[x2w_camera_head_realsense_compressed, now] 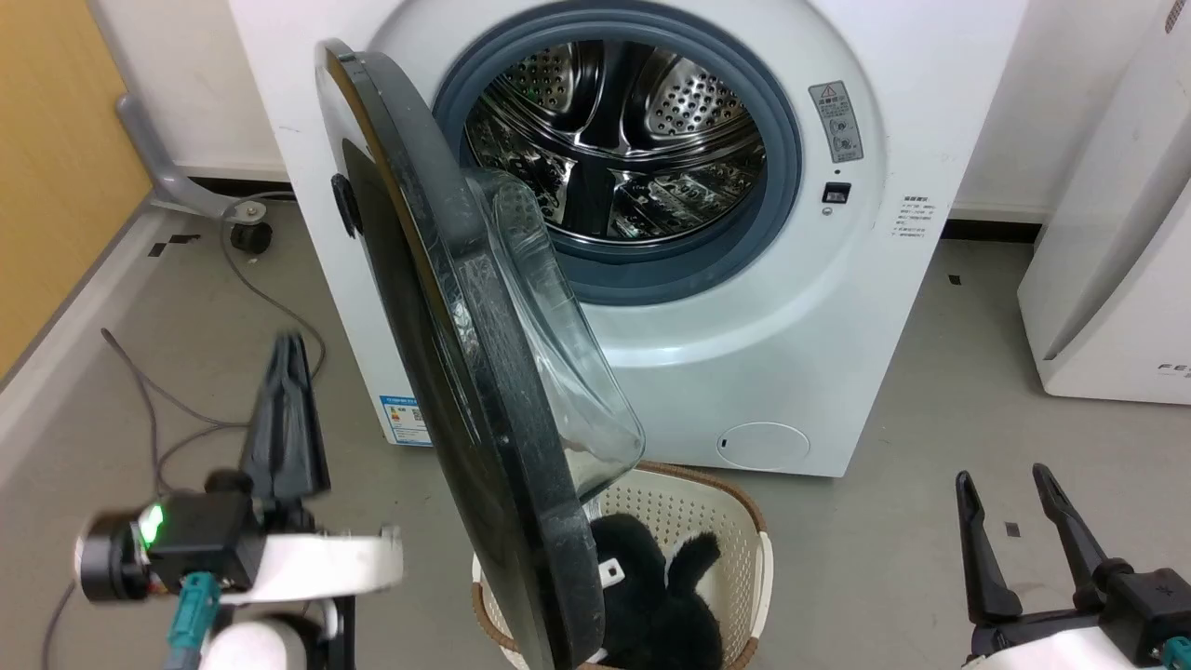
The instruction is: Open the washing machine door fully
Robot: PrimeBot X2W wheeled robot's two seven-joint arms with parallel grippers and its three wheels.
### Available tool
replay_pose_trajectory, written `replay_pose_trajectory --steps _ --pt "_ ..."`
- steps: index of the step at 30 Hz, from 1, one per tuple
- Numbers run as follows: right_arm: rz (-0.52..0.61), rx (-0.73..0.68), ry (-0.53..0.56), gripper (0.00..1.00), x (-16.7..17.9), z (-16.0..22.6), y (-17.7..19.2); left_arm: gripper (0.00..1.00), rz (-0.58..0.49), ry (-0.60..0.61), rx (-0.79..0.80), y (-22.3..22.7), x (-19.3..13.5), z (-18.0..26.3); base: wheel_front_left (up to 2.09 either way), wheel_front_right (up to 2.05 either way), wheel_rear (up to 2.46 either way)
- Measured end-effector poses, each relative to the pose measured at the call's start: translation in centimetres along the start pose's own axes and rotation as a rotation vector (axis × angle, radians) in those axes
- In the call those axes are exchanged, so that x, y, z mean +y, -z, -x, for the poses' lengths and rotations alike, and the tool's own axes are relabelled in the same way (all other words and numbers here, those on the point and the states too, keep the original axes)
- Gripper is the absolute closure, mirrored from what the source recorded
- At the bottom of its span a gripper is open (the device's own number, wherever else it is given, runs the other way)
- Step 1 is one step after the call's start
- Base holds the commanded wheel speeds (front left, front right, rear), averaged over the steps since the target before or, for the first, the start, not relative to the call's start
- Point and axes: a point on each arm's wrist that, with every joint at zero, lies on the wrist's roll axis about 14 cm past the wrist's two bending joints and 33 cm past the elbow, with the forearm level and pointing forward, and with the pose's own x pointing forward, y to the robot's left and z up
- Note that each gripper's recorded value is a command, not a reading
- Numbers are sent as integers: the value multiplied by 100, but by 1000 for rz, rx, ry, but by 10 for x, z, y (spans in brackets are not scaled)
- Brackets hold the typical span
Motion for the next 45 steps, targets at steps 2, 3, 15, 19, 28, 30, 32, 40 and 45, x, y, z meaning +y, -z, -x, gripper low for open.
replay_pose_trajectory --steps 2,3,15,19,28,30,32,40,45 --pt "1 0 0 0 0 0 0 100 1 25 -66 -20 -7 -8 0 0 0" --pt "1 1 -1 0 0 0 0 100 4 44 -97 -29 -12 -10 0 0 0" --pt "3 4 2 0 -1 0 1 100 95 333 -336 -103 -96 -14 0 0 0" --pt "3 3 3 0 -1 -1 1 100 137 440 -342 -108 -127 -2 0 0 0" --pt "0 3 -2 0 0 -2 2 100 228 628 -294 -103 -181 29 0 0 0" --pt "-1 4 -4 0 1 -2 2 100 252 662 -273 -99 -191 37 0 0 0" --pt "-2 4 -7 0 2 -3 2 100 268 688 -245 -94 -199 46 0 0 0" --pt "-11 7 -15 0 5 -5 4 100 302 738 -116 -64 -216 71 0 0 0" --pt "-14 12 -23 0 8 -7 6 100 298 732 -29 -41 -217 83 0 0 0"
